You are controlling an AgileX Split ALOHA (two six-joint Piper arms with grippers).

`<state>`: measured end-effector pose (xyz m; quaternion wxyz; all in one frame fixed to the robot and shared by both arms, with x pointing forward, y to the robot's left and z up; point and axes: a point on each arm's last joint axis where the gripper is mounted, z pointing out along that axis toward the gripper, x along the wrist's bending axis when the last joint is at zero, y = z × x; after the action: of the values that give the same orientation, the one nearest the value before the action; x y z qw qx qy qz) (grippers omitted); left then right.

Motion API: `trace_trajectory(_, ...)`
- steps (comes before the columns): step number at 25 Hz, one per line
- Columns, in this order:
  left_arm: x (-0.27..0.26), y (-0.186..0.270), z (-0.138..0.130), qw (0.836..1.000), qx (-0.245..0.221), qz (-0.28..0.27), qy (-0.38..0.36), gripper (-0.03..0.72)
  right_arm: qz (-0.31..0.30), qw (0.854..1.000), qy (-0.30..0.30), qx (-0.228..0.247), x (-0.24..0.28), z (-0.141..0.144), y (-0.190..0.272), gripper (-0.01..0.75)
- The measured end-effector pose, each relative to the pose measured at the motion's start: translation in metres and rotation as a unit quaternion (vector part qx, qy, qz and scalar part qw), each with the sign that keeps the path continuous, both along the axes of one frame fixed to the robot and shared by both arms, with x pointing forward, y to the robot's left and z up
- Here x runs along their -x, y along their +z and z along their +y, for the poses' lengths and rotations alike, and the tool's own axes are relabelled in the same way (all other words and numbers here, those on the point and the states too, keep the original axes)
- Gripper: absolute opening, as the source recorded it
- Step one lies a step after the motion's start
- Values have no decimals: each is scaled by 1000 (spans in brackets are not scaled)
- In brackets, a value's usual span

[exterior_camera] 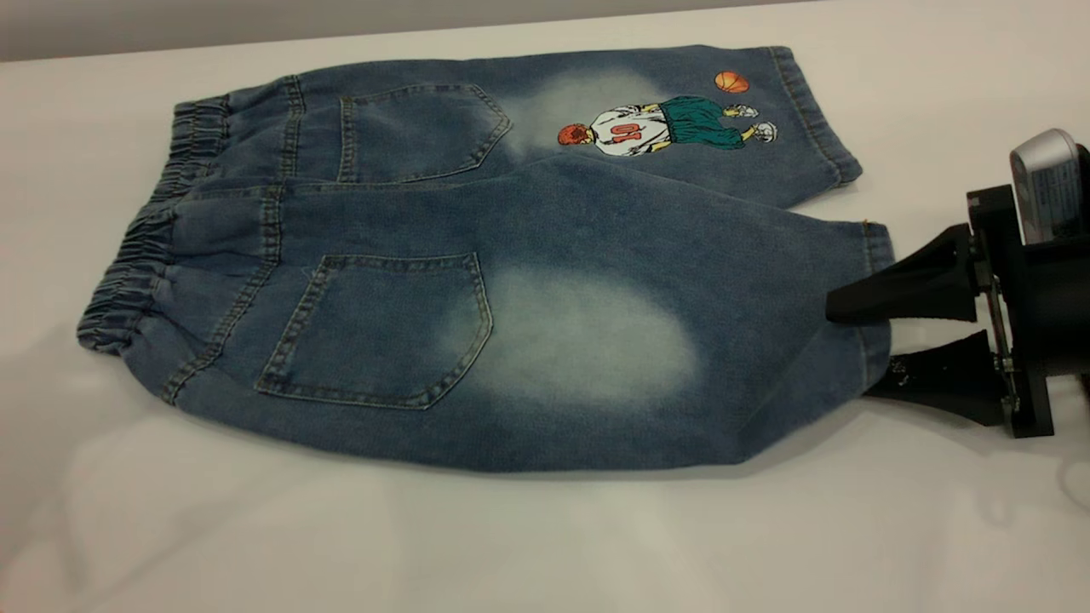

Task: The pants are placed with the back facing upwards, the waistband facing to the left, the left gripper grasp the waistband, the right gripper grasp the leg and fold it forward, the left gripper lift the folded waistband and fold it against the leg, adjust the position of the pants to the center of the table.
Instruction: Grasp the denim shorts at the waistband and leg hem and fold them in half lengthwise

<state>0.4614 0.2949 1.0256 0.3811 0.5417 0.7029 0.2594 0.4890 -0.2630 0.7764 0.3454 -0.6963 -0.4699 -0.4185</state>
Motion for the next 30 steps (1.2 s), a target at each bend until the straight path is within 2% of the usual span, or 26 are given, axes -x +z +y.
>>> trace_trajectory(8,0,0,0,1000,0,-1,0,470,2,1000,16,4,2,0,0,167)
trace_trajectory(14,0,0,0,1000,0,-1,0,470,3,1000,12,8,2,0,-1,100)
trace_trajectory(17,0,0,0,1000,1,-1,1,470,5,1000,10,13,2,-1,-1,32)
trace_trajectory(26,5,-9,-2,998,6,54,-10,470,4,1000,11,29,1,-2,-1,17)
trace_trajectory(30,0,-22,-2,996,8,90,-10,470,-27,999,16,36,-5,-2,14,17)
